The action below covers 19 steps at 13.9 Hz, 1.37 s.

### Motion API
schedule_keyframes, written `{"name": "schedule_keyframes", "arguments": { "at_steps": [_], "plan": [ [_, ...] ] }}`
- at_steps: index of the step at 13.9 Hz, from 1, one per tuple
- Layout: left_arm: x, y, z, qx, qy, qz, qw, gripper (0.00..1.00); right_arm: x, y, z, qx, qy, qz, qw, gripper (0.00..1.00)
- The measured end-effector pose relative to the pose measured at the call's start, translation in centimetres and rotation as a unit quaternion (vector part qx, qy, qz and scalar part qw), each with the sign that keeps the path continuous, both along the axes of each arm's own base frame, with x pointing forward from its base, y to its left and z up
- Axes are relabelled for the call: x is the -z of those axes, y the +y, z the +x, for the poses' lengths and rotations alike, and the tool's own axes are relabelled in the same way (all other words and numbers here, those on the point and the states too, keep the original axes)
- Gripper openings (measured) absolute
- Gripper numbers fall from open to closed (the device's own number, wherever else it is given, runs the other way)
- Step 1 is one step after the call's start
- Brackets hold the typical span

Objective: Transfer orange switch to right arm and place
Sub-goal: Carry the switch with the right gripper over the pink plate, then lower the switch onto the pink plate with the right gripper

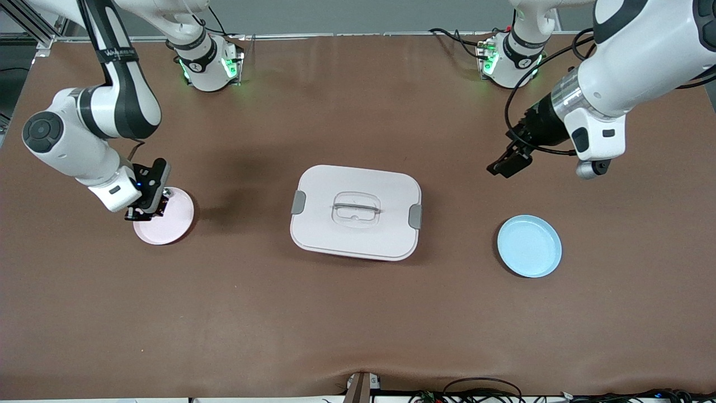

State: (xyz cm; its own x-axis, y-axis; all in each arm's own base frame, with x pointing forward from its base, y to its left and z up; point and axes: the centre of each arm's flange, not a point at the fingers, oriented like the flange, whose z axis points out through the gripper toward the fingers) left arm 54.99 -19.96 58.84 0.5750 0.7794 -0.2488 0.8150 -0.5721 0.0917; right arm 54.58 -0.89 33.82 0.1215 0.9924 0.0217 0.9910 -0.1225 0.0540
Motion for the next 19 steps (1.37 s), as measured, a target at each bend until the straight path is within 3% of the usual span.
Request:
{"name": "schedule_keyframes", "arguments": {
  "at_steps": [5,8,10,16,19],
  "plan": [
    [0.2,6.3,0.5,0.077,0.007,0.010,0.997,1.00,3.0,-1.6,-0.4,-0.013,0.005,-0.005,1.000,0.41],
    [0.2,9.2,1.0,0.152,-0.014,0.002,0.988,1.00,6.3,-1.8,-0.1,-0.021,0.006,-0.013,1.000,0.41],
    [0.3,11.4,1.4,0.218,-0.033,0.015,0.975,1.00,8.2,-2.4,0.0,-0.024,0.011,-0.013,1.000,0.41],
    [-1.6,14.3,1.9,0.391,-0.081,0.052,0.915,1.00,10.9,-3.6,-0.7,-0.026,0.023,-0.011,0.999,0.41],
    [-1.9,17.8,2.1,0.394,-0.085,0.052,0.914,1.00,12.2,-3.8,-1.1,-0.033,0.030,-0.011,0.999,0.41]
  ]
}}
